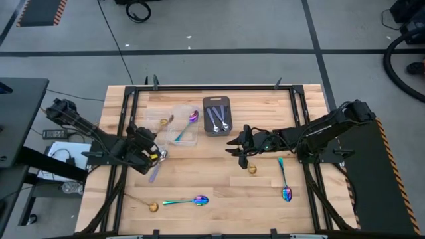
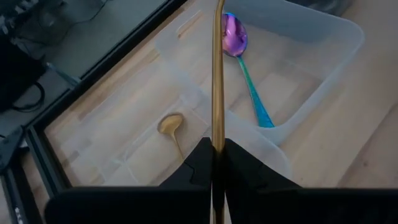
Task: Sort silverware by color (type)
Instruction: Put the gold spoon into the left transparent bin, then put the purple spoon into the black transparent bin
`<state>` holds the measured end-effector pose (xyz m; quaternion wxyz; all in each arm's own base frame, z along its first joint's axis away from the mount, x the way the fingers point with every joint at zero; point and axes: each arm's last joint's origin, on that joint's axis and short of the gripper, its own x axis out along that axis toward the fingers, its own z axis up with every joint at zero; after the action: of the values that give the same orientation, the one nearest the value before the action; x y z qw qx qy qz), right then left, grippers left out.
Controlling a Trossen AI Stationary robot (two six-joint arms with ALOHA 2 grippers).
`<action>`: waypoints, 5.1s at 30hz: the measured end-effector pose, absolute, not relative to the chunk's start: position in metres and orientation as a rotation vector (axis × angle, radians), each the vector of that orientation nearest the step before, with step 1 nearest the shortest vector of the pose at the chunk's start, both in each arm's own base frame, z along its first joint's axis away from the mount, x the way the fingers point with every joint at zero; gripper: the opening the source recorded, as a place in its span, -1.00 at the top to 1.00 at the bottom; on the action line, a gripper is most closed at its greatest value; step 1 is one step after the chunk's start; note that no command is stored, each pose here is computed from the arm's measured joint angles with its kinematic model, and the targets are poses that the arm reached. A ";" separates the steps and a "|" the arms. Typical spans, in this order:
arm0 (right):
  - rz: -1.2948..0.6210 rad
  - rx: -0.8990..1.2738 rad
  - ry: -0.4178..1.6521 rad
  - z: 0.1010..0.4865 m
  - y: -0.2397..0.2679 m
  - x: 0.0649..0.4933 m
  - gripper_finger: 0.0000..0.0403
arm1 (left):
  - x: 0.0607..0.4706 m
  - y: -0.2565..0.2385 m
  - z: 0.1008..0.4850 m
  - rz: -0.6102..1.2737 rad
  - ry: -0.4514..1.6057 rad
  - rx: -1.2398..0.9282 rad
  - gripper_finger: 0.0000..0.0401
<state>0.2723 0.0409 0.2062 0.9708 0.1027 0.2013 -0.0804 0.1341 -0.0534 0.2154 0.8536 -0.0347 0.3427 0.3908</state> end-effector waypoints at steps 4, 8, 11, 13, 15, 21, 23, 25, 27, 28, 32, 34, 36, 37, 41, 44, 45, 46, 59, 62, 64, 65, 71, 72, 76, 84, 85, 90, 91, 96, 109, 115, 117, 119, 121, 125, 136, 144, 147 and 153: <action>-0.161 0.208 0.407 0.206 0.041 0.272 0.23 | 0.128 -0.050 0.212 0.848 0.687 -0.142 0.87; -0.153 0.210 0.405 0.207 0.041 0.272 0.23 | 0.123 -0.044 0.201 0.907 0.669 -0.206 0.87; -0.152 0.212 0.398 0.207 0.041 0.273 0.23 | 0.119 -0.039 0.190 0.958 0.693 -0.238 0.87; -0.151 0.214 0.389 0.208 0.041 0.273 0.23 | 0.118 -0.035 0.184 0.992 0.701 -0.257 0.87; -0.151 0.214 0.377 0.209 0.041 0.274 0.23 | 0.117 -0.031 0.181 1.019 0.722 -0.267 0.87; -0.157 0.213 0.371 0.210 0.038 0.274 0.23 | 0.123 -0.020 0.178 1.043 0.800 -0.283 0.87; -0.160 0.213 0.370 0.210 0.038 0.274 0.23 | 0.126 -0.016 0.178 1.041 0.818 -0.283 0.87; -0.157 0.214 0.371 0.210 0.037 0.274 0.23 | 0.130 -0.012 0.178 1.034 0.836 -0.291 0.87; -0.153 0.206 0.372 0.210 0.037 0.274 0.23 | 0.133 -0.008 0.178 1.022 0.856 -0.294 0.87; -0.152 0.204 0.373 0.210 0.037 0.274 0.23 | 0.134 -0.007 0.178 1.017 0.865 -0.298 0.87; -0.149 0.198 0.374 0.210 0.037 0.274 0.23 | 0.136 -0.001 0.177 0.998 0.910 -0.307 0.87; -0.149 0.198 0.373 0.210 0.037 0.274 0.23 | 0.136 0.001 0.177 0.996 0.930 -0.317 0.87; -0.149 0.198 0.373 0.210 0.037 0.274 0.23 | 0.136 0.002 0.176 0.985 0.954 -0.327 0.86; -0.149 0.198 0.374 0.210 0.037 0.274 0.23 | 0.136 0.003 0.176 0.978 0.965 -0.337 0.85; -0.149 0.197 0.374 0.210 0.037 0.274 0.23 | 0.136 0.002 0.175 0.958 0.991 -0.365 0.81; -0.149 0.197 0.374 0.210 0.037 0.274 0.23 | 0.136 0.002 0.175 0.953 0.995 -0.372 0.81; -0.149 0.198 0.374 0.210 0.037 0.274 0.23 | 0.136 0.002 0.175 0.957 0.992 -0.377 0.81; -0.149 0.198 0.374 0.210 0.037 0.274 0.23 | 0.136 0.002 0.175 0.957 0.991 -0.378 0.80; -0.126 0.202 0.379 0.209 0.038 0.274 0.23 | 0.142 0.001 0.185 0.916 0.981 -0.337 0.21; -0.123 0.203 0.379 0.209 0.038 0.274 0.23 | 0.148 -0.002 0.198 0.862 0.950 -0.267 0.16; -0.124 0.203 0.379 0.209 0.038 0.274 0.23 | 0.152 -0.008 0.206 0.802 0.929 -0.221 0.16; -0.124 0.203 0.380 0.209 0.038 0.274 0.23 | 0.154 -0.011 0.208 0.769 0.923 -0.201 0.16; -0.124 0.203 0.380 0.209 0.038 0.274 0.23 | 0.163 -0.040 0.216 0.547 0.813 -0.070 0.18; -0.124 0.203 0.380 0.209 0.038 0.274 0.23 | 0.164 -0.046 0.218 0.510 0.783 -0.045 0.18; -0.125 0.208 0.380 0.209 0.038 0.274 0.23 | 0.166 -0.069 0.224 0.360 0.692 0.002 0.18; -0.127 0.214 0.379 0.209 0.038 0.274 0.23 | 0.155 -0.083 0.214 0.323 0.741 -0.294 0.18; -0.127 0.214 0.379 0.209 0.038 0.274 0.23 | 0.154 -0.084 0.210 0.323 0.762 -0.328 0.18; -0.131 0.228 0.381 0.208 0.038 0.275 0.23 | 0.156 -0.089 0.193 0.330 0.921 -0.411 0.18; -0.133 0.226 0.386 0.207 0.038 0.276 0.23 | 0.158 -0.091 0.189 0.334 0.946 -0.416 0.18; -0.164 0.209 0.431 0.194 0.038 0.280 0.23 | 0.163 -0.095 0.172 0.392 1.043 -0.407 0.18; -0.169 0.187 0.431 0.193 0.039 0.289 0.23 | 0.155 -0.087 0.152 0.698 1.169 -0.488 0.18; -0.168 0.185 0.431 0.193 0.039 0.289 0.23 | 0.163 -0.088 0.148 0.700 1.134 -0.526 0.18; -0.168 0.185 0.432 0.193 0.039 0.289 0.23 | 0.164 -0.088 0.145 0.723 1.128 -0.522 0.18; -0.168 0.184 0.433 0.193 0.039 0.289 0.23 | 0.165 -0.088 0.142 0.741 1.132 -0.504 0.18; -0.168 0.184 0.433 0.193 0.039 0.289 0.23 | 0.166 -0.089 0.139 0.752 1.129 -0.488 0.18; -0.167 0.184 0.430 0.193 0.040 0.289 0.23 | 0.169 -0.090 0.133 0.768 1.124 -0.462 0.18; -0.163 0.185 0.415 0.194 0.040 0.289 0.23 | 0.177 -0.089 0.122 0.764 1.147 -0.418 0.48; -0.156 0.184 0.417 0.194 0.040 0.289 0.23 | 0.179 -0.092 0.122 0.681 1.152 -0.350 0.93; -0.155 0.179 0.417 0.194 0.040 0.289 0.23 | 0.180 -0.092 0.124 0.660 1.137 -0.339 0.93; -0.155 0.179 0.417 0.194 0.040 0.289 0.23 | 0.190 -0.100 0.139 0.576 1.062 -0.328 0.96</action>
<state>0.2893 0.0400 0.1944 0.9714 0.0885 0.2066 -0.0768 0.1895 -0.0997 0.1388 0.8106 -0.1533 0.4969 0.2694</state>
